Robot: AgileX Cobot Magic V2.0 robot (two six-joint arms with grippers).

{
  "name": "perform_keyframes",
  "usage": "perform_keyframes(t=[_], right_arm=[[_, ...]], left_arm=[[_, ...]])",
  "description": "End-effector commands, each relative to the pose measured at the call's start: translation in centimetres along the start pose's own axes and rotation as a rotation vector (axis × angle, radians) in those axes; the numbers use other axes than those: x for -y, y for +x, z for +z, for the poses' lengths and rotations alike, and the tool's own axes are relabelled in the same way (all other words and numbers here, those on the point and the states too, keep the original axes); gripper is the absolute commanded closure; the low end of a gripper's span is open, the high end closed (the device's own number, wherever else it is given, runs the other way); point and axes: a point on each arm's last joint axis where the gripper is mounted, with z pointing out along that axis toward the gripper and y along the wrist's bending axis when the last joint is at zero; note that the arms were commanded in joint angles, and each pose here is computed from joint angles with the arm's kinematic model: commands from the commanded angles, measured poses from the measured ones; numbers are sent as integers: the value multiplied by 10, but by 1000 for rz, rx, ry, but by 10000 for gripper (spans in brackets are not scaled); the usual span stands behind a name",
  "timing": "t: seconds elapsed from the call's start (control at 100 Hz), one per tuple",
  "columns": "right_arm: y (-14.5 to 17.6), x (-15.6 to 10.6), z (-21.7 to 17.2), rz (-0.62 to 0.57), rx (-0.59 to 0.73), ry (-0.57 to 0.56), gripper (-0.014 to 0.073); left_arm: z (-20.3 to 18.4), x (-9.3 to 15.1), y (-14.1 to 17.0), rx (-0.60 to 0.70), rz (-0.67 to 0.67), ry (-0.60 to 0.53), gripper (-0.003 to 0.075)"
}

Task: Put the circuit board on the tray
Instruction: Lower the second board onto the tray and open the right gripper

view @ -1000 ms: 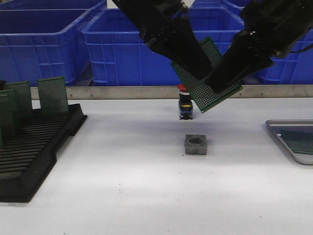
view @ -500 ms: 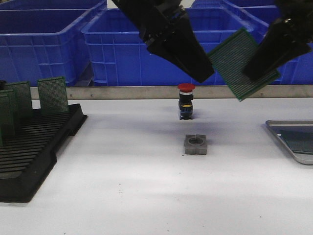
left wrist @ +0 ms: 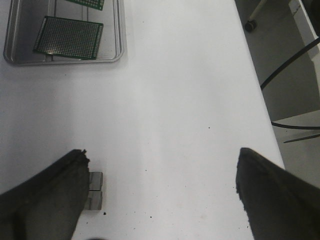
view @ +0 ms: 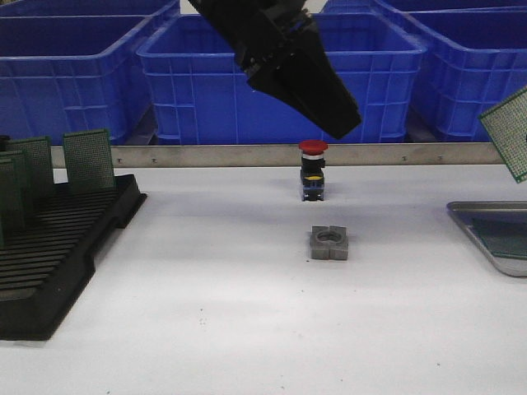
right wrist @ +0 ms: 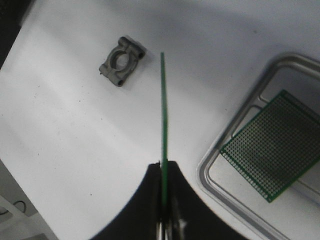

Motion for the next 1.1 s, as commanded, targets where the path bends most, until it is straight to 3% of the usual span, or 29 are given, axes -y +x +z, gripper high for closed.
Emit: perform_keyframes(t=[0.0,0.31,0.9,1.09], right_arm=[[-7,-1,-7,55,40,-25,663],[4,37,28,265,-9,-30,663],[6,49,34,314,-5,44,656],[7,50,34,318,-15,55,506]], left_arm=[[-24,14,-26,83,41,-5,151],[-24,14,-26,83,41,-3,151],[-24,14,-26,83,41,-3,151],[-24,14,-26,83,41,-3,151]])
